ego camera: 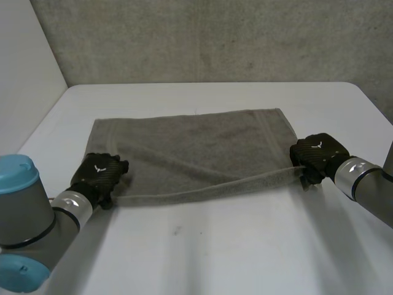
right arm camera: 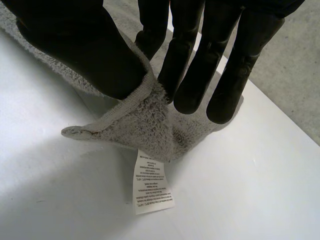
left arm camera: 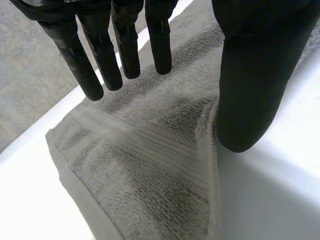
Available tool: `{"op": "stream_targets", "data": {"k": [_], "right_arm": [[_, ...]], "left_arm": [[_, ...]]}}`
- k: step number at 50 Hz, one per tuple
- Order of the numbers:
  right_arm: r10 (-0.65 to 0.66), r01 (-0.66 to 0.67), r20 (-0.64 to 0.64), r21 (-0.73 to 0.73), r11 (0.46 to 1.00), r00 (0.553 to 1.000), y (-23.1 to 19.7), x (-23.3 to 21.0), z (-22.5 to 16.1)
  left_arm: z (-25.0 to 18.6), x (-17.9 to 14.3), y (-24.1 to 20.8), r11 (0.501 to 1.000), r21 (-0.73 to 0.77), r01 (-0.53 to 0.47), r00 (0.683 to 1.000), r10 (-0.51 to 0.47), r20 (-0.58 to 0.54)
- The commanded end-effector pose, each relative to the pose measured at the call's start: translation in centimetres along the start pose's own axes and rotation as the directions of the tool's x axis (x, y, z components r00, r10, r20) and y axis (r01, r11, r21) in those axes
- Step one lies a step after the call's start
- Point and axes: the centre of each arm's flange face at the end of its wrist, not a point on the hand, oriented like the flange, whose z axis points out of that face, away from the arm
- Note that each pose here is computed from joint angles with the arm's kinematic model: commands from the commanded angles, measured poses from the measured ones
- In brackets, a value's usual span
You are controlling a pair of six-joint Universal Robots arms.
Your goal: Fold the towel.
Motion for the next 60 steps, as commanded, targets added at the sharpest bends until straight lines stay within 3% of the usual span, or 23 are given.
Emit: {"op": "stream_targets", "data": {"k": [1, 9, 23, 40, 46, 49, 54, 60], "right_arm": [[0.002, -0.002, -0.005, -0.007, 1.000, 1.000, 0.2, 0.1, 0.0], [0.006, -0.007, -0.010, -0.020, 1.000, 1.000, 0.5, 0.2, 0.2], [0.009, -0.010, -0.019, -0.028, 1.000, 1.000, 0.7, 0.4, 0.2], [0.021, -0.021, -0.015, -0.037, 0.999, 1.000, 0.7, 0.4, 0.1], [0.037, -0.033, 0.032, -0.103, 0.994, 0.999, -0.4, 0.3, -1.8], [0.028, -0.016, 0.071, -0.162, 0.987, 0.997, -1.1, 0.7, -3.8], [-0.130, 0.163, 0.135, -0.271, 0.949, 0.982, -0.8, 2.2, -7.2], [-0.230, 0.245, 0.089, -0.223, 0.944, 0.969, -3.8, 3.0, -10.1]], "left_arm": [[-0.7, -0.1, 0.2, 1.000, -0.014, 0.021, 1.000, -0.021, 0.004], [0.2, -0.3, 1.4, 0.992, -0.052, 0.116, 0.993, -0.115, 0.016], [0.7, -2.2, 2.3, 0.988, -0.078, 0.134, 0.989, -0.129, 0.072], [-0.8, -1.4, 1.9, 0.990, -0.071, 0.125, 0.991, -0.122, 0.049], [-2.3, -1.7, 0.8, 0.995, -0.058, 0.077, 0.996, -0.073, 0.056], [-4.3, -2.0, -0.1, 0.998, -0.069, 0.008, 0.998, -0.004, 0.056], [-8.7, -2.3, -2.7, 0.992, -0.057, -0.108, 0.992, 0.112, 0.064], [-11.3, -2.6, -4.9, 0.992, 0.009, -0.128, 0.989, 0.127, 0.074]]}}
